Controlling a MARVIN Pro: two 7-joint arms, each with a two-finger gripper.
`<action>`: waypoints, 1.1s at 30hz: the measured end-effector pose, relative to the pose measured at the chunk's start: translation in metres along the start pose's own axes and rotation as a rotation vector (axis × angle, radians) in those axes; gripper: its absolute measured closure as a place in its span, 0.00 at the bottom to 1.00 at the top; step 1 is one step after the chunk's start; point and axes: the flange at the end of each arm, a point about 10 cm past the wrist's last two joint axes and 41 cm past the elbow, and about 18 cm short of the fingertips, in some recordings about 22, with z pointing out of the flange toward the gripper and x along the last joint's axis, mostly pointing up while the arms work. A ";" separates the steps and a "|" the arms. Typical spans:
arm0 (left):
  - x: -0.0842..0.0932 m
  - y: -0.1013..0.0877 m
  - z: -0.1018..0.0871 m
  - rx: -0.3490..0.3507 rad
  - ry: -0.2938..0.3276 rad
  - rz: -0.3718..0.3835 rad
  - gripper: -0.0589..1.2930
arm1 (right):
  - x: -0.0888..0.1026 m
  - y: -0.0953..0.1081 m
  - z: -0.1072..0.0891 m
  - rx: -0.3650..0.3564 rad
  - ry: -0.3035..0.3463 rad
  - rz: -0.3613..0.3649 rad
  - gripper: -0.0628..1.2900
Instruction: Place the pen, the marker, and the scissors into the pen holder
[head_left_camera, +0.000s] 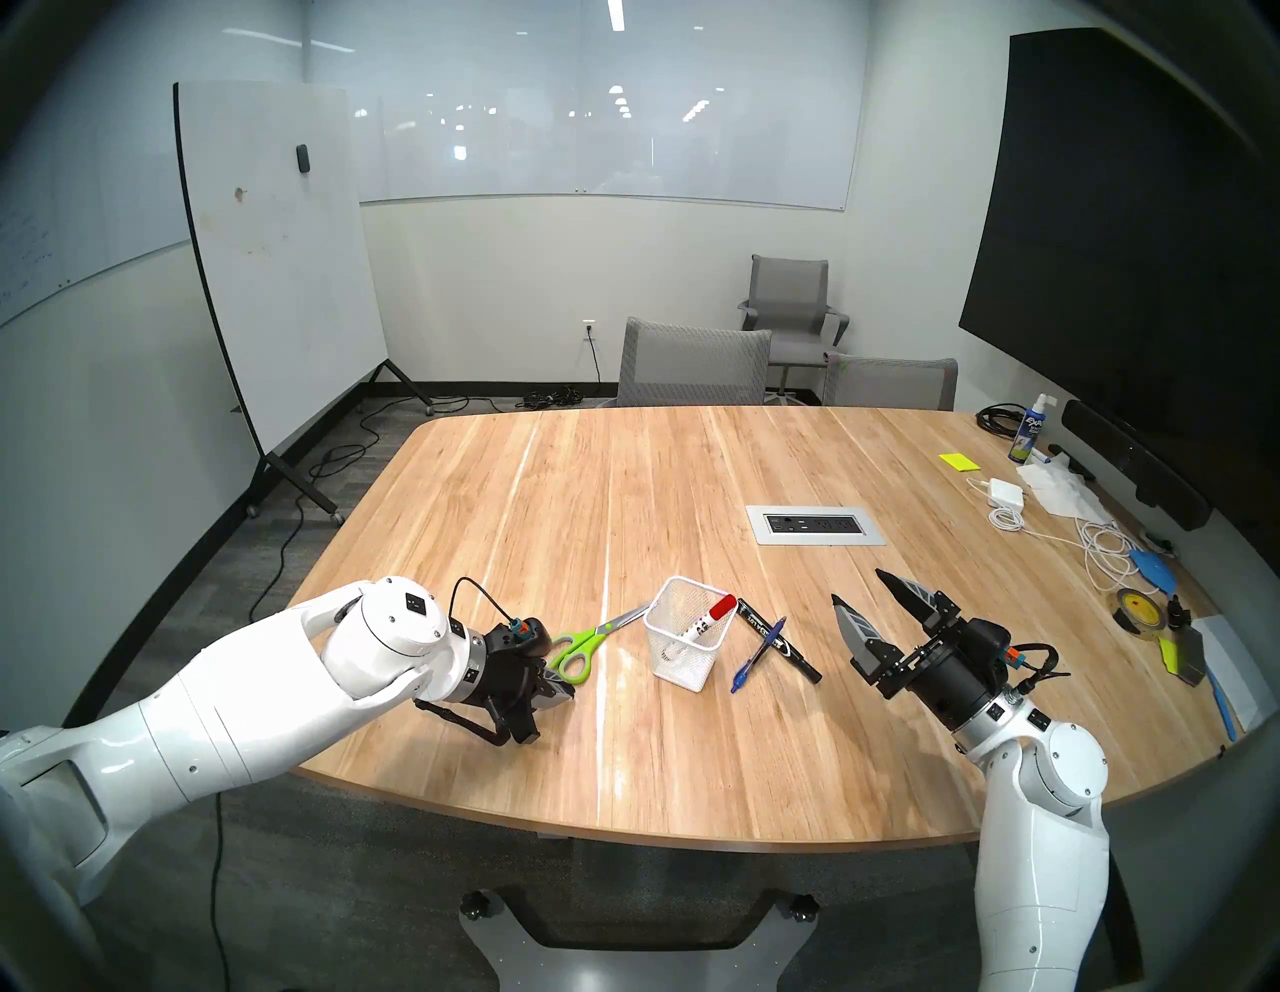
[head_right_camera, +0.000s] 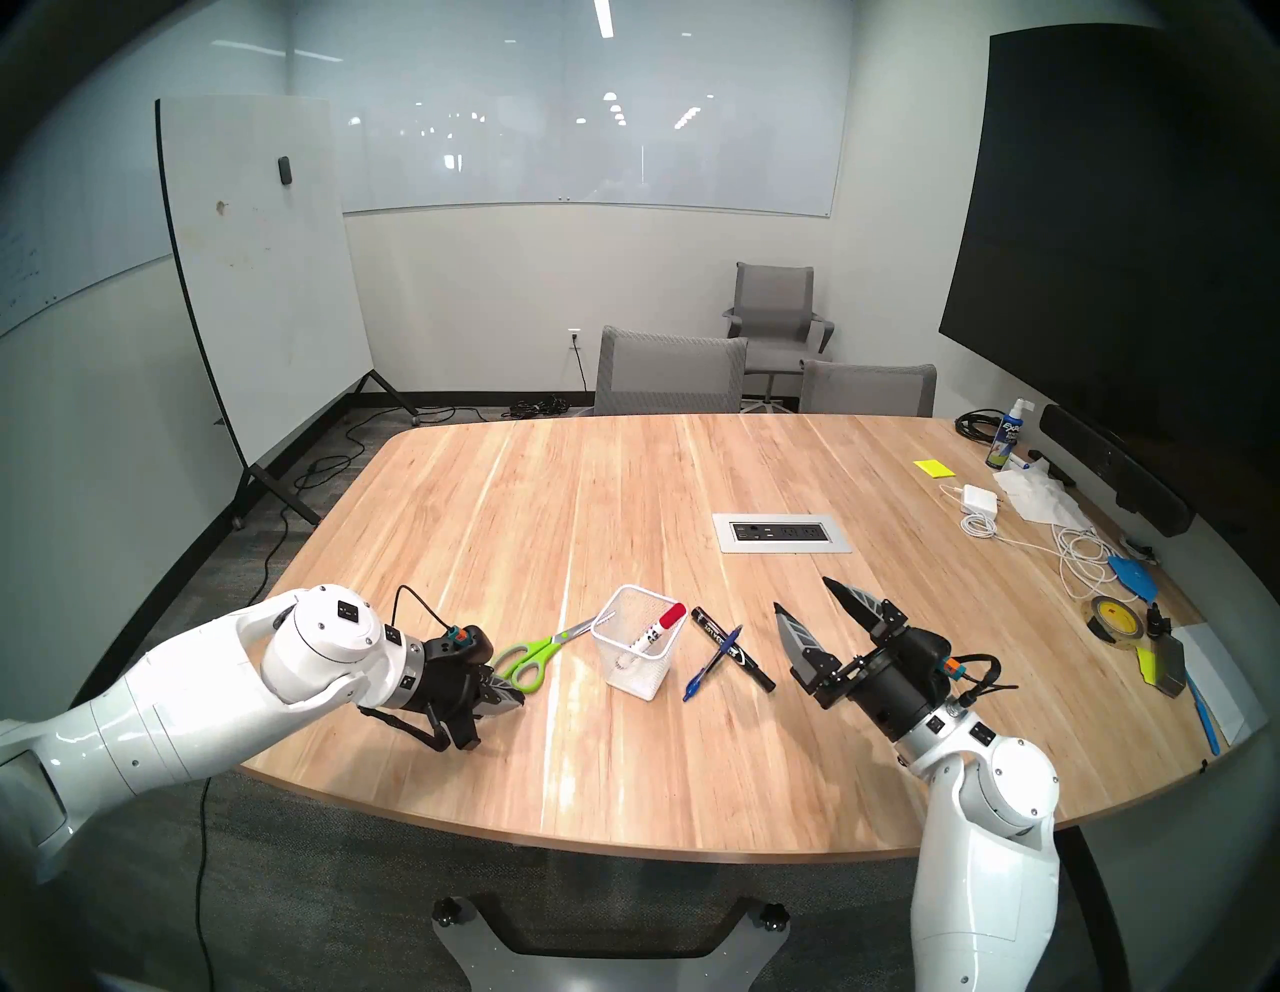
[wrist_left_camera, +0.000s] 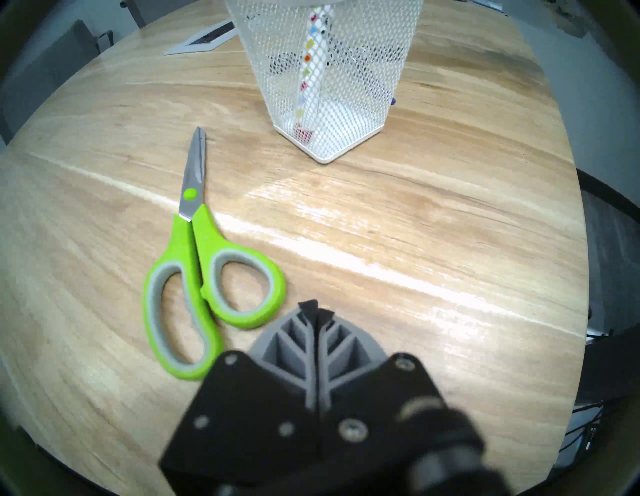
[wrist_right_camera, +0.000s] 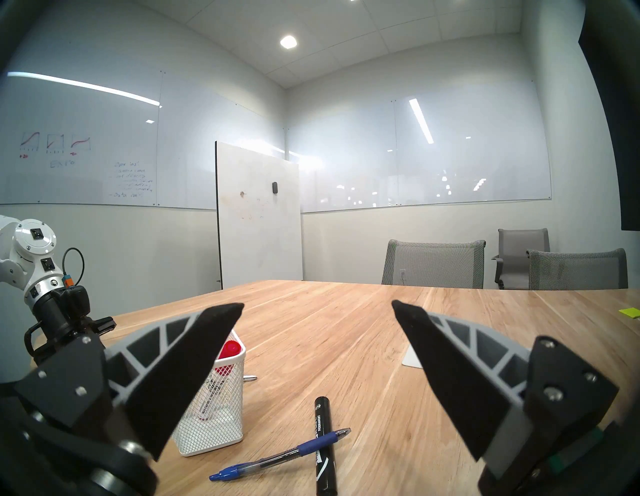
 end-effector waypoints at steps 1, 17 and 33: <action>0.001 -0.001 -0.001 0.004 0.001 0.000 0.97 | 0.000 0.000 0.000 0.000 0.000 0.000 0.04; 0.007 -0.014 0.001 0.058 -0.024 -0.027 0.02 | 0.000 0.000 0.000 0.000 0.000 0.000 0.04; 0.012 -0.012 0.025 0.022 -0.048 -0.033 0.02 | 0.000 0.000 0.000 0.000 0.000 0.000 0.04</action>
